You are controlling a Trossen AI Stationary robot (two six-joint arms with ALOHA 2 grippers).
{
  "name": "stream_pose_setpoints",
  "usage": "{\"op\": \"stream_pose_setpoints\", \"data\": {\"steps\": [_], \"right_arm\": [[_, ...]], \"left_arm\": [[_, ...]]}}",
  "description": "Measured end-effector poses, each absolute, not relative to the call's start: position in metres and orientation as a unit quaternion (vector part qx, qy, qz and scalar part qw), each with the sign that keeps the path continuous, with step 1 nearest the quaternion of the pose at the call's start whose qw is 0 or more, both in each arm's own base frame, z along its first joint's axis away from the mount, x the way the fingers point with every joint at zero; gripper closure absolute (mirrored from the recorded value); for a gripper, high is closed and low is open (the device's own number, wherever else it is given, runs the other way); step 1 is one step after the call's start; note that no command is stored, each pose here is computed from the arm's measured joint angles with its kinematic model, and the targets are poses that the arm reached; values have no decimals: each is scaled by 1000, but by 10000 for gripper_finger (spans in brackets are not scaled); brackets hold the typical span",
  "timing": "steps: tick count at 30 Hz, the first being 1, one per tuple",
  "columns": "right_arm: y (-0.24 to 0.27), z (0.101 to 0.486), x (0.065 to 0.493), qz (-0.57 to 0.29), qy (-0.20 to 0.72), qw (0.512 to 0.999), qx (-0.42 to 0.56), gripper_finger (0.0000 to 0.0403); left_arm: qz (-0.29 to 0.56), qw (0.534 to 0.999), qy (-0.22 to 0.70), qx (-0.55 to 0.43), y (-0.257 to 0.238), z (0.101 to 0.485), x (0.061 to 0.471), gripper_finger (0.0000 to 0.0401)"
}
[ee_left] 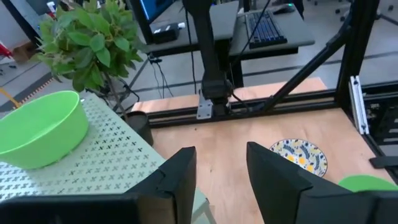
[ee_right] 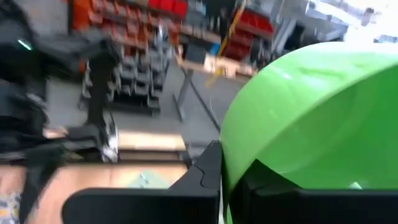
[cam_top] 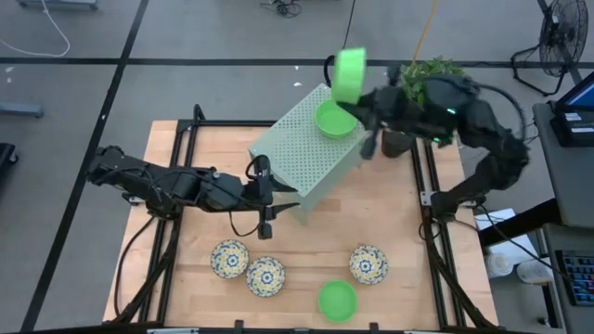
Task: Pick & Place Mini bowls
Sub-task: Stack the top green bowl on the green bowl on the shelf
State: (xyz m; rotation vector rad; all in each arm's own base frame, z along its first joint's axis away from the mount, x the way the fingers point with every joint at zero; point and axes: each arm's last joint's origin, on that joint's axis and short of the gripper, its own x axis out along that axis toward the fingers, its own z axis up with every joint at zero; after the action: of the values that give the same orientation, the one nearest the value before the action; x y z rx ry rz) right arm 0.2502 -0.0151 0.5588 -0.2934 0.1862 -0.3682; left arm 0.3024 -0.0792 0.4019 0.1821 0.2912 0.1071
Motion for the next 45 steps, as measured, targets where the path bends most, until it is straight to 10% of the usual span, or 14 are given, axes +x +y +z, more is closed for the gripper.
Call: {"op": "stream_pose_setpoints", "data": {"steps": [14, 45], "right_arm": [[-112, 474, 298, -230, 359, 903, -58, 403], [-79, 459, 291, -180, 454, 872, -30, 403]], "left_arm": [[45, 984, 150, 89, -80, 400, 304, 224], [45, 984, 150, 89, -79, 400, 304, 234]]}}
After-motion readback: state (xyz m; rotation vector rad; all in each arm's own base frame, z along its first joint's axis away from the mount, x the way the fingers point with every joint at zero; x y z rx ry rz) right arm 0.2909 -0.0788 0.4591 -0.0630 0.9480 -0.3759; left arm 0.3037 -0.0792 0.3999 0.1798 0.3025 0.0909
